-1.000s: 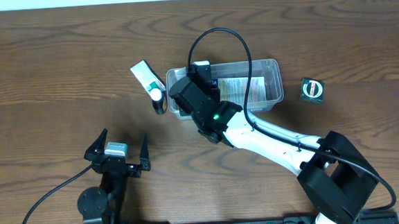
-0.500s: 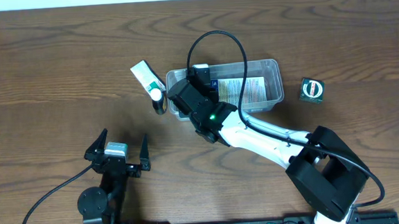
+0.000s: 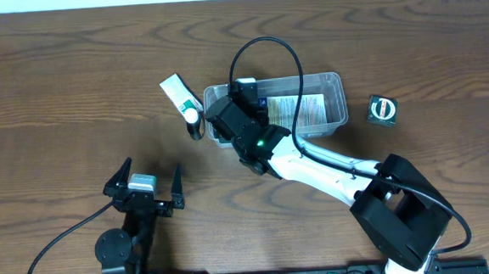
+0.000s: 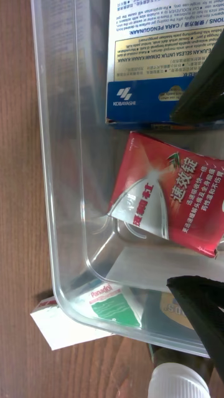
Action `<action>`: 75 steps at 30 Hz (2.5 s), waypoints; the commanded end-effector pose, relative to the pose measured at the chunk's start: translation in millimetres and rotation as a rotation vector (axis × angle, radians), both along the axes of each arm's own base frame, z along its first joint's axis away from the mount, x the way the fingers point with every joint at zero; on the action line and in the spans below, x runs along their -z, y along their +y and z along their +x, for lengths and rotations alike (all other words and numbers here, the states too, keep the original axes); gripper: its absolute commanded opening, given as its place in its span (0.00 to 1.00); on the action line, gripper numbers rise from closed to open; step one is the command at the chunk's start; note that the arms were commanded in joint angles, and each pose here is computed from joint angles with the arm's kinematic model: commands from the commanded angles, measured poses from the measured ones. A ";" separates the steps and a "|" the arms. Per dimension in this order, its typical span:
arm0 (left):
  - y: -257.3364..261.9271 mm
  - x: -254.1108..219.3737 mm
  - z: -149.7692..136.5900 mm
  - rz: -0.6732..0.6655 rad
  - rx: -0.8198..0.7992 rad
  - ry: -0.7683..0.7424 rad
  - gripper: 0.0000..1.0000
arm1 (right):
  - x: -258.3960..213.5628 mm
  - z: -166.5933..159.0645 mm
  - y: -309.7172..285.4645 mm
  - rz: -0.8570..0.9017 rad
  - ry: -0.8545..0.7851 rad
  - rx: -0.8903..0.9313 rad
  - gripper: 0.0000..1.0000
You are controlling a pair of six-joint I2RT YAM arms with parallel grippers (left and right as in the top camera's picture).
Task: Pack container
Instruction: 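Lower the red-white box into the container and release it, then push the red-white box down inside the container with right gripper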
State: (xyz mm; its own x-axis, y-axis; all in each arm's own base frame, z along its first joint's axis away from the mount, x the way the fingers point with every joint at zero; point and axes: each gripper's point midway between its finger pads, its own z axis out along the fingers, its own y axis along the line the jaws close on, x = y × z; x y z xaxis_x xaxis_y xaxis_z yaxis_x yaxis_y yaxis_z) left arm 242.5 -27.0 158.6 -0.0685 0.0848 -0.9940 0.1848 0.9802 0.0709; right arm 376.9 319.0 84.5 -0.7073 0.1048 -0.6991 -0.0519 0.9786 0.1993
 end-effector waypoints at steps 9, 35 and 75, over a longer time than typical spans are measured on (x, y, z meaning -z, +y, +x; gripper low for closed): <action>-1.0 16.6 -0.6 0.002 0.009 0.049 0.98 | 0.8 2.7 0.0 -0.044 0.002 -0.079 0.50; -1.1 16.6 -0.6 0.002 0.009 0.049 0.98 | -25.0 12.0 7.6 0.265 0.240 -0.367 0.01; -1.0 16.7 -0.6 0.002 0.009 0.050 0.98 | 25.5 16.5 -3.2 -0.053 0.172 -0.313 0.01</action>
